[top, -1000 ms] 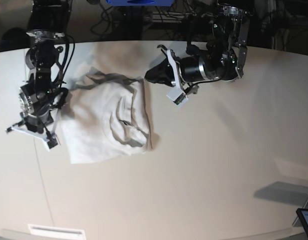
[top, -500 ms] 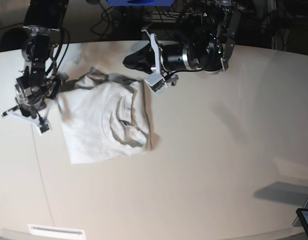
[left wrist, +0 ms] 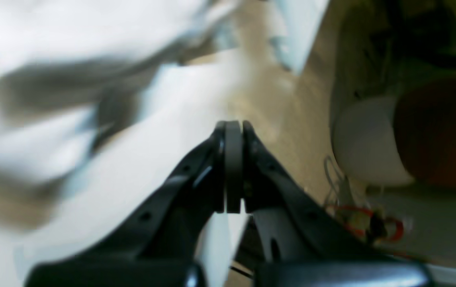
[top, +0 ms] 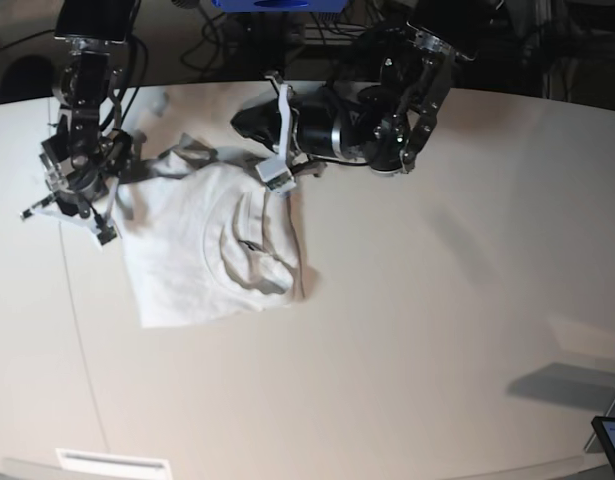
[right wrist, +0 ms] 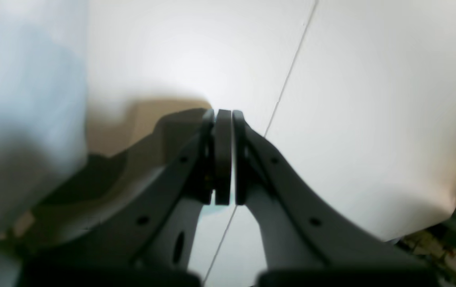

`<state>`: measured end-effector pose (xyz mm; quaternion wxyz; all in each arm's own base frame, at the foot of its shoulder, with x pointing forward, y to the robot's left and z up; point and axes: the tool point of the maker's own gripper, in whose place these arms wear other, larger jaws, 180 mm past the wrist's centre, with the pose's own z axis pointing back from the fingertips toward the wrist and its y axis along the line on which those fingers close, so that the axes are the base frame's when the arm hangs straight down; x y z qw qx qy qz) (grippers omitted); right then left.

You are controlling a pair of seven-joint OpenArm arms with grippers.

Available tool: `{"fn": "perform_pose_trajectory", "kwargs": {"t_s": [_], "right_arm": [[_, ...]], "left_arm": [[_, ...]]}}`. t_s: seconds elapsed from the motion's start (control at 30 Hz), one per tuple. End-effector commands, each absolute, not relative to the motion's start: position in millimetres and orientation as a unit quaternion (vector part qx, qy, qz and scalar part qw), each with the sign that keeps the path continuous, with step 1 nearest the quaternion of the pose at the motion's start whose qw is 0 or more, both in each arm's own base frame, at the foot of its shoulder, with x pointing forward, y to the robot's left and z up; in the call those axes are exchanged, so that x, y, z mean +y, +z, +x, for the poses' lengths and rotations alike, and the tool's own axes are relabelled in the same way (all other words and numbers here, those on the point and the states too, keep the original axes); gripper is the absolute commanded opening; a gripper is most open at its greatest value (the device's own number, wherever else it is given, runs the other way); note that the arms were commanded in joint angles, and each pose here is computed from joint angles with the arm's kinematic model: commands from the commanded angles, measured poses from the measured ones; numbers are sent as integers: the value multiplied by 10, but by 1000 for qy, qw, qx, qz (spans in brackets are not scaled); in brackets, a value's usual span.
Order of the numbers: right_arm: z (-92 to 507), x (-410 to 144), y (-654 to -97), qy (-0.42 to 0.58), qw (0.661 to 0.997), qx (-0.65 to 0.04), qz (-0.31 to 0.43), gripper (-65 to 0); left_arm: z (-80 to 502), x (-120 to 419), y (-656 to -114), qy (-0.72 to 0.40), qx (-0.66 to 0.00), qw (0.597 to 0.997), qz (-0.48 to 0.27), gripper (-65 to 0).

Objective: Fold the T-shirt properly
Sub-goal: 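Move the left gripper to the shirt's edge beside the right gripper, then grasp the shirt edge with the left gripper and fold it over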

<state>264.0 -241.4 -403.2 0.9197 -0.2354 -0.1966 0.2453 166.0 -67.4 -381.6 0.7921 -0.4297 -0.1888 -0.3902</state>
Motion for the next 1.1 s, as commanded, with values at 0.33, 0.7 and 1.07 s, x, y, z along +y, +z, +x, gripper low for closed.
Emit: {"fn": "perform_pose_trajectory", "kwargs": {"t_s": [0.33,0.7,1.07], "right_arm": [[2765,-2409,-3915,255,912,-213,-239,-638],[2661,-2320,-4003,260,916,-205,-226,-638],[2581,-1662,-4058,391,880,-200,-179,-640]], "left_arm": [[1840,-686,-3972,-387,-170,798,-430,-650],[2238,-578,-3993,-385,-182,809,-405,-650],[2927,-573,-3845,-383,-209,817,-378,-650]]}}
